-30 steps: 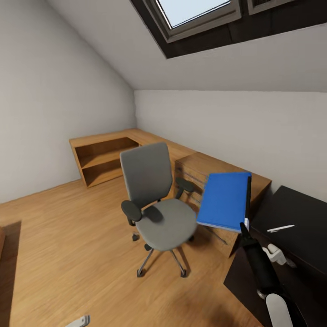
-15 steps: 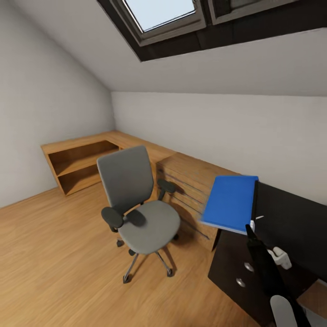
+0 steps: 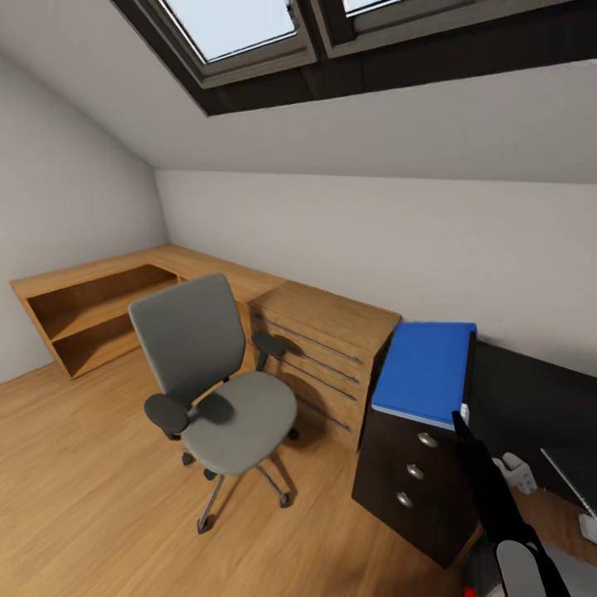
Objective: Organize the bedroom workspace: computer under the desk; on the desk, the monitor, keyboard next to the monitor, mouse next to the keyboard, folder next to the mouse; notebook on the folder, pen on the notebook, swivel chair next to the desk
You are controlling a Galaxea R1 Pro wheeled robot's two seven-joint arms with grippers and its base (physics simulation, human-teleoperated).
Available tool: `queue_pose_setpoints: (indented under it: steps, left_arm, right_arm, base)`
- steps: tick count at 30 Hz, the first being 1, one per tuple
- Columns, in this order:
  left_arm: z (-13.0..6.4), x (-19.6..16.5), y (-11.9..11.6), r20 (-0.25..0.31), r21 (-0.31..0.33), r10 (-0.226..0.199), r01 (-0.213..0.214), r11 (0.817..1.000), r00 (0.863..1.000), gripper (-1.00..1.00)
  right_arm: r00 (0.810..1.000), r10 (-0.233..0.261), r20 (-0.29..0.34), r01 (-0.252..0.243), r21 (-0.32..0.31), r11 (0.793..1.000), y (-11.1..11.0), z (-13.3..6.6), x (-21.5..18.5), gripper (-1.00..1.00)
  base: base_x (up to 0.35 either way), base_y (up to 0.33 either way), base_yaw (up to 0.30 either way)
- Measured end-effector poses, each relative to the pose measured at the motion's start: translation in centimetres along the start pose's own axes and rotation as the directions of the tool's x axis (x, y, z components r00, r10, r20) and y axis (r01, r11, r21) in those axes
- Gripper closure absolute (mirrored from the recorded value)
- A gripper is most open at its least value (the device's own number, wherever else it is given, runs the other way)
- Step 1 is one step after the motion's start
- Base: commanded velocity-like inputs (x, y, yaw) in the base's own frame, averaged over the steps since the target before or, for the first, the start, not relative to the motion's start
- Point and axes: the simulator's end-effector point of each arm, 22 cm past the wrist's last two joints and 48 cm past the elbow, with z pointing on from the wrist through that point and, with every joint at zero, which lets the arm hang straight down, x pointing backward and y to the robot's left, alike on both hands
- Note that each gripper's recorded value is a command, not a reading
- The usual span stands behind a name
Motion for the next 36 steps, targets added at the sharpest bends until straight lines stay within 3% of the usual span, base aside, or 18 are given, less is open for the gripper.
queue_pose_setpoints:
  steps: [7, 10, 12, 15, 18, 23, 24, 27, 28, 36]
  left_arm:
    - [-1.3, -2.6, 0.7, 0.146, -0.013, -0.038, 0.040, 0.999, 0.989, -1.00]
    - [-2.2, -4.7, 0.8, 0.245, -0.013, -0.059, 0.065, 0.998, 0.968, -1.00]
    - [-3.1, -6.3, 0.8, 0.334, -0.008, -0.077, 0.084, 0.996, 0.939, -1.00]
    - [-4.0, -6.6, 1.0, 0.386, -0.009, -0.080, 0.090, 0.996, 0.919, -1.00]
    - [-4.3, -6.5, 1.2, 0.403, -0.010, -0.080, 0.092, 0.996, 0.912, -1.00]
    - [-4.3, -6.2, 0.9, 0.403, -0.001, -0.074, 0.082, 0.997, 0.912, -1.00]
    - [-4.3, -6.1, 0.8, 0.402, 0.002, -0.071, 0.077, 0.997, 0.913, -1.00]
    - [-4.3, -6.0, 0.8, 0.400, 0.003, -0.070, 0.075, 0.997, 0.914, -1.00]
    - [-4.3, -6.0, 0.8, 0.399, 0.003, -0.070, 0.075, 0.997, 0.914, -1.00]
    - [-4.3, -5.8, 0.9, 0.395, 0.001, -0.069, 0.075, 0.997, 0.916, -1.00]
  right_arm:
    - [1.000, 0.001, 0.001, -0.001, 0.001, 1.000, 0.8, -0.1, -0.6, 1.00]
    - [1.000, 0.000, 0.015, 0.000, 0.014, 1.000, 0.7, -0.2, -1.4, 1.00]
    - [1.000, -0.001, 0.026, 0.000, 0.031, 1.000, 0.3, -0.3, -2.1, 1.00]
    - [0.999, -0.002, 0.032, 0.001, 0.048, 0.999, 0.0, -0.4, -2.6, 1.00]
    - [0.999, -0.003, 0.034, 0.001, 0.054, 0.999, -0.2, -0.5, -2.7, 1.00]
    - [0.999, 0.001, 0.052, -0.004, 0.068, 0.998, -0.9, -0.7, -3.5, 1.00]
    - [0.996, 0.057, 0.065, -0.059, 0.035, 0.998, -0.1, -0.6, -3.8, 1.00]
    - [0.990, 0.117, 0.078, -0.116, -0.029, 0.993, 1.2, -0.6, -4.1, 1.00]
    - [0.987, 0.141, 0.082, -0.135, -0.077, 0.988, 2.2, -0.6, -4.3, 1.00]
    - [0.985, 0.151, 0.085, -0.142, -0.108, 0.984, 2.9, -0.7, -4.5, 1.00]
  base:
    - [0.000, 0.000, -0.294]
    - [0.000, 0.000, -0.294]
    - [0.000, 0.000, -0.294]
    - [0.000, 0.000, -0.294]
    - [0.000, 0.000, -0.294]
    - [0.000, 0.000, -0.260]
    - [0.000, 0.000, -0.080]
    - [0.000, 0.000, -0.031]
    - [0.000, 0.000, -0.009]
    - [0.000, 0.000, -0.001]
